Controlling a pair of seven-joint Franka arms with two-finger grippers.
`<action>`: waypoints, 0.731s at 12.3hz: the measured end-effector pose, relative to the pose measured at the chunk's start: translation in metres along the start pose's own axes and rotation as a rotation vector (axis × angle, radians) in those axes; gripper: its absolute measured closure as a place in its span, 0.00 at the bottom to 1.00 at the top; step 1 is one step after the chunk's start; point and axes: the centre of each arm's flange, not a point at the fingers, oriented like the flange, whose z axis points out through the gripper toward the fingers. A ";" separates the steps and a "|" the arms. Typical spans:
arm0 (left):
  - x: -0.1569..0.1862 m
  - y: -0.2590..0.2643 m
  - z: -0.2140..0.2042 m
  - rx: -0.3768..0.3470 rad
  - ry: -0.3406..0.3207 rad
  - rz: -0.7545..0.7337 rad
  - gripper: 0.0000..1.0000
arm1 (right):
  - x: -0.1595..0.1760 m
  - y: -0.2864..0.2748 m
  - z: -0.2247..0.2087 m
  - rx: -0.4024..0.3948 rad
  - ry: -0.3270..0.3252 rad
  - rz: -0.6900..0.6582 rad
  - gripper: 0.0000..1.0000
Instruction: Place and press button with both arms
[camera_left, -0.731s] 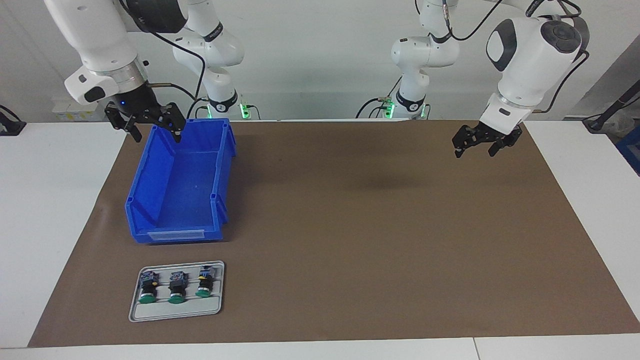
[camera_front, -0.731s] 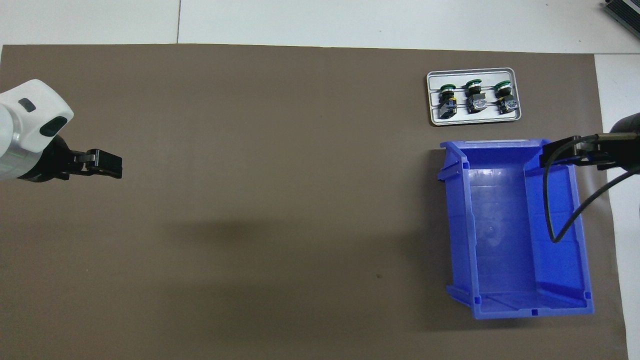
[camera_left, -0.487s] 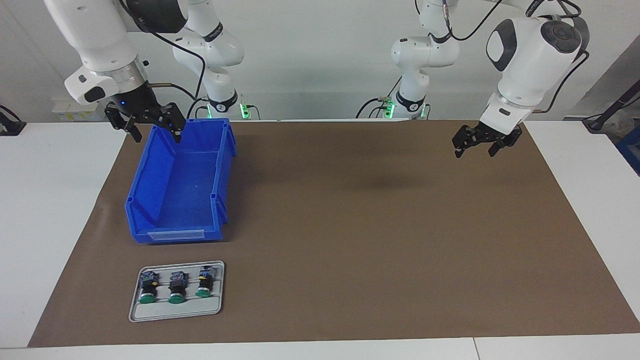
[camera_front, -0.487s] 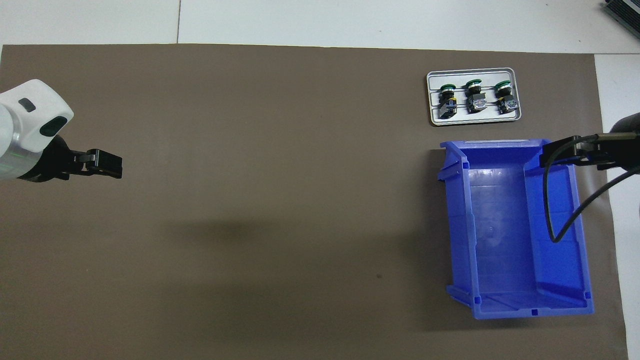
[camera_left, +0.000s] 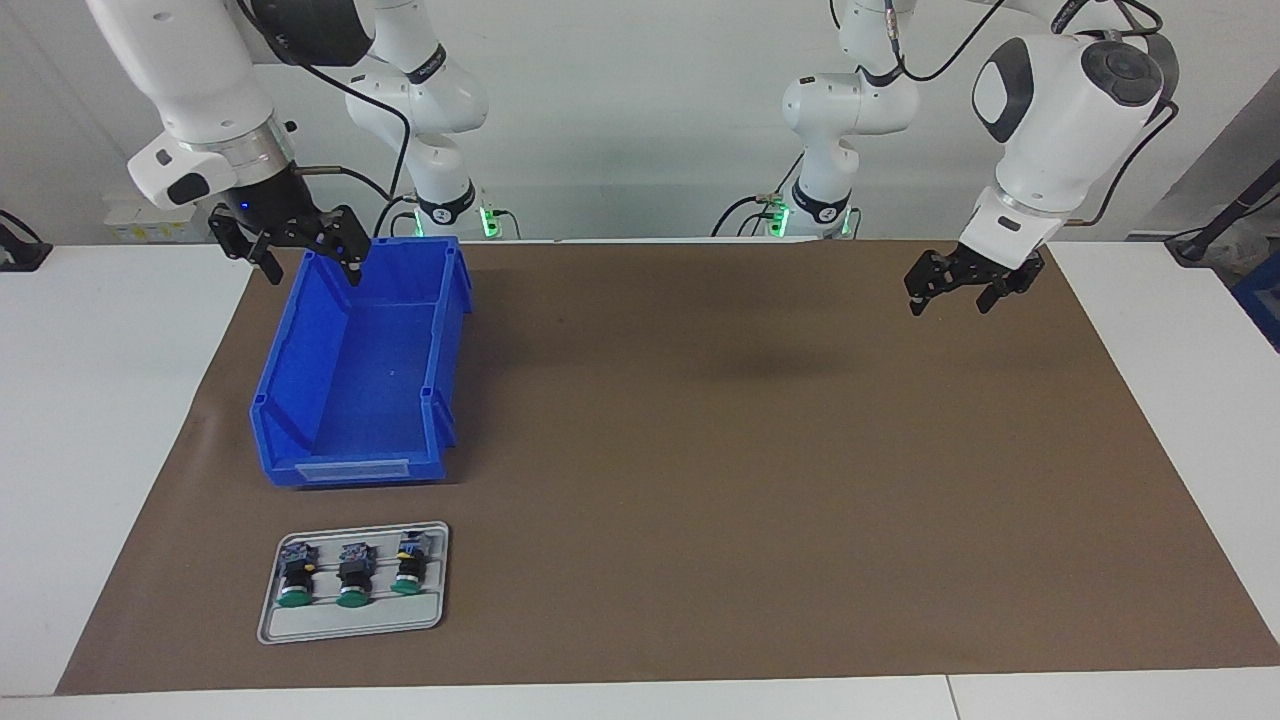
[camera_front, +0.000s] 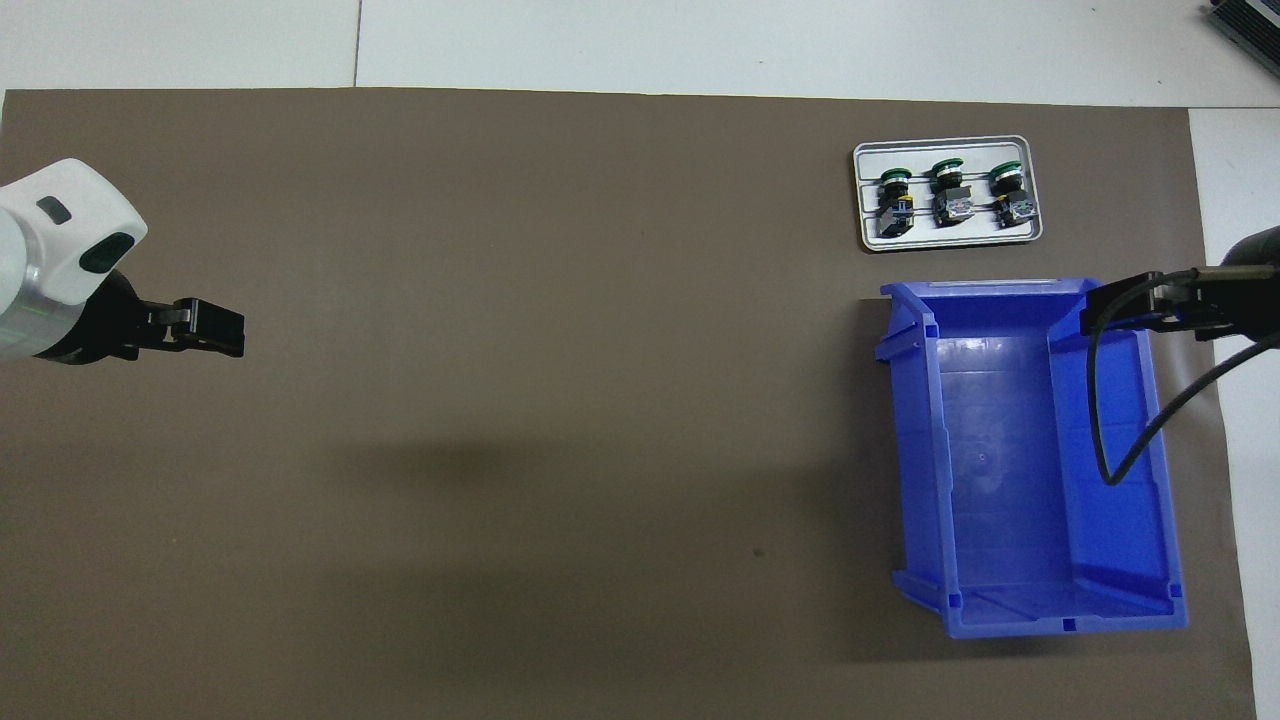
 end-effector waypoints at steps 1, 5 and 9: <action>0.000 0.000 0.000 0.000 0.000 0.000 0.00 | 0.003 0.001 0.001 0.001 0.011 0.002 0.03; 0.000 0.000 0.000 0.000 0.000 0.000 0.00 | 0.029 0.015 0.028 0.000 0.018 0.005 0.03; 0.000 0.000 0.000 0.000 0.000 0.000 0.00 | 0.096 0.018 0.077 0.000 0.027 -0.038 0.04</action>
